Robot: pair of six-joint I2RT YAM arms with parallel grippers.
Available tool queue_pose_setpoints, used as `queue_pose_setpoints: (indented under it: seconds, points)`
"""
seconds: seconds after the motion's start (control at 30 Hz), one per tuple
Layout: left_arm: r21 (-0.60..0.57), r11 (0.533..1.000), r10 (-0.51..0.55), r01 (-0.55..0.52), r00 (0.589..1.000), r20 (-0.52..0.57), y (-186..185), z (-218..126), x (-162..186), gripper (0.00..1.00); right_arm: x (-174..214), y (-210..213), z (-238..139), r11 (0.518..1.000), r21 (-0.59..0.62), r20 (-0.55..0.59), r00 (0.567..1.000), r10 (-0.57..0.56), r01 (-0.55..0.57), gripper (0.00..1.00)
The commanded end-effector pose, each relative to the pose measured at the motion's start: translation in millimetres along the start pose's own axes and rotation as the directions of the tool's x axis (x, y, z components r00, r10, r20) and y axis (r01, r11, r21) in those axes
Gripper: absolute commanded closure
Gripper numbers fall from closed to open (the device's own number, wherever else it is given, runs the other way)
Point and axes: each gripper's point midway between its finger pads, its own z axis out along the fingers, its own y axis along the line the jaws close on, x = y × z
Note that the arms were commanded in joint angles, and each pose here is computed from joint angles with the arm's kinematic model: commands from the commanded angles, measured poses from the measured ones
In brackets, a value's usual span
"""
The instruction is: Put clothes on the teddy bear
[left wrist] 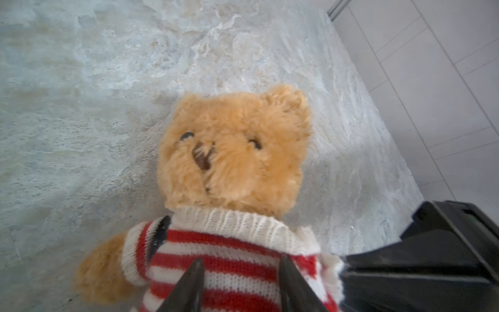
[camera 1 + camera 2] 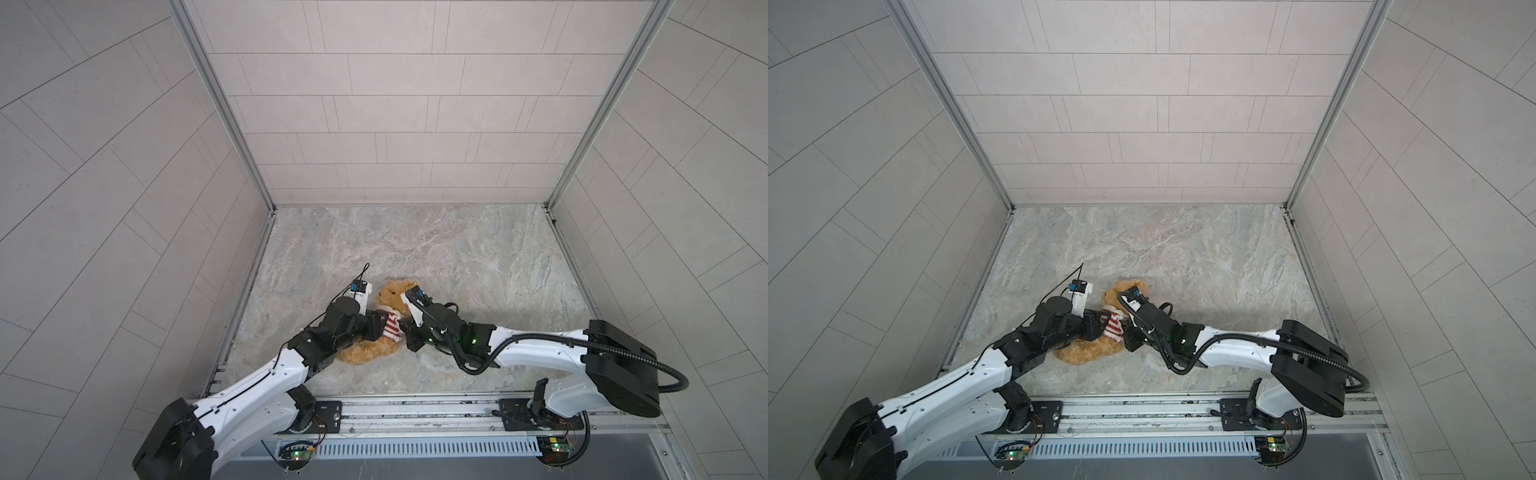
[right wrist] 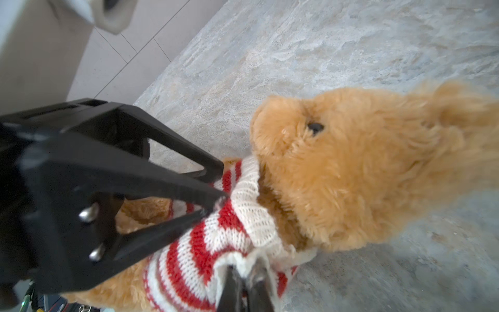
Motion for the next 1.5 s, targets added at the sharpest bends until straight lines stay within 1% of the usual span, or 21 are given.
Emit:
queue_pose_setpoints:
  seconds: [0.0,0.1,0.17,0.3,0.37,0.43,0.6,0.73,0.77,0.83,1.07,1.23,1.27,1.4,1.47]
  points:
    - [0.028,0.999,0.024,-0.022,0.994,-0.103,-7,-2,30,0.48,-17,7,-5,0.999,-0.016,0.066,0.997,0.03,-0.029,0.99]
    - [0.033,0.999,0.043,-0.04,0.995,-0.092,-11,-5,30,0.45,-17,8,-6,0.999,-0.014,0.071,0.997,0.032,-0.031,0.99]
    - [0.04,0.999,0.04,-0.037,0.995,-0.09,-13,-5,29,0.47,-17,12,-7,0.999,-0.021,0.071,0.997,0.029,-0.027,0.99]
    - [0.011,1.0,0.03,-0.029,0.993,-0.114,-6,-1,35,0.67,-17,13,-10,1.0,-0.012,0.077,0.997,0.027,-0.026,0.98]
    - [-0.028,0.999,0.018,-0.021,0.992,-0.124,3,0,40,0.79,-16,10,-13,1.0,-0.002,0.081,0.996,0.028,-0.028,0.97]
    - [-0.053,0.999,0.006,-0.012,0.993,-0.115,10,-1,43,0.86,-14,6,-15,1.0,0.011,0.081,0.996,0.026,-0.027,0.95]
    - [-0.057,0.998,-0.017,0.013,0.997,-0.08,16,-4,41,0.88,-6,0,-19,0.999,0.031,0.067,0.998,0.015,-0.017,0.87]
    - [-0.074,0.997,-0.031,0.025,0.996,-0.081,24,-5,43,0.94,-6,-4,-23,0.999,0.052,0.073,0.997,0.013,-0.017,0.84]
    - [-0.076,0.997,-0.032,0.025,0.996,-0.083,25,-4,44,0.96,6,-11,-24,0.998,0.068,0.049,0.999,0.008,-0.011,0.84]
    - [-0.077,0.997,-0.031,0.024,0.996,-0.084,25,-4,44,1.0,8,-14,-26,0.997,0.078,0.048,0.999,0.006,-0.01,0.84]
    - [-0.074,0.997,-0.036,0.03,0.996,-0.083,25,-2,44,1.0,11,-10,-24,0.998,0.057,0.028,1.0,-0.003,0.002,0.91]
    - [-0.073,0.997,-0.04,0.034,0.995,-0.089,25,-1,46,1.0,18,0,-14,1.0,0.011,-0.01,1.0,-0.013,0.013,0.94]
    - [-0.075,0.997,-0.04,0.033,0.995,-0.09,26,-1,47,1.0,8,8,-12,1.0,-0.008,0.006,1.0,-0.011,0.011,0.94]
    - [-0.068,0.997,-0.043,0.037,0.995,-0.089,25,0,48,1.0,5,13,-5,1.0,-0.019,0.004,1.0,-0.016,0.016,0.93]
    - [-0.063,0.997,-0.043,0.037,0.995,-0.095,25,1,49,1.0,3,15,-2,0.999,-0.023,0.006,1.0,-0.029,0.029,0.91]
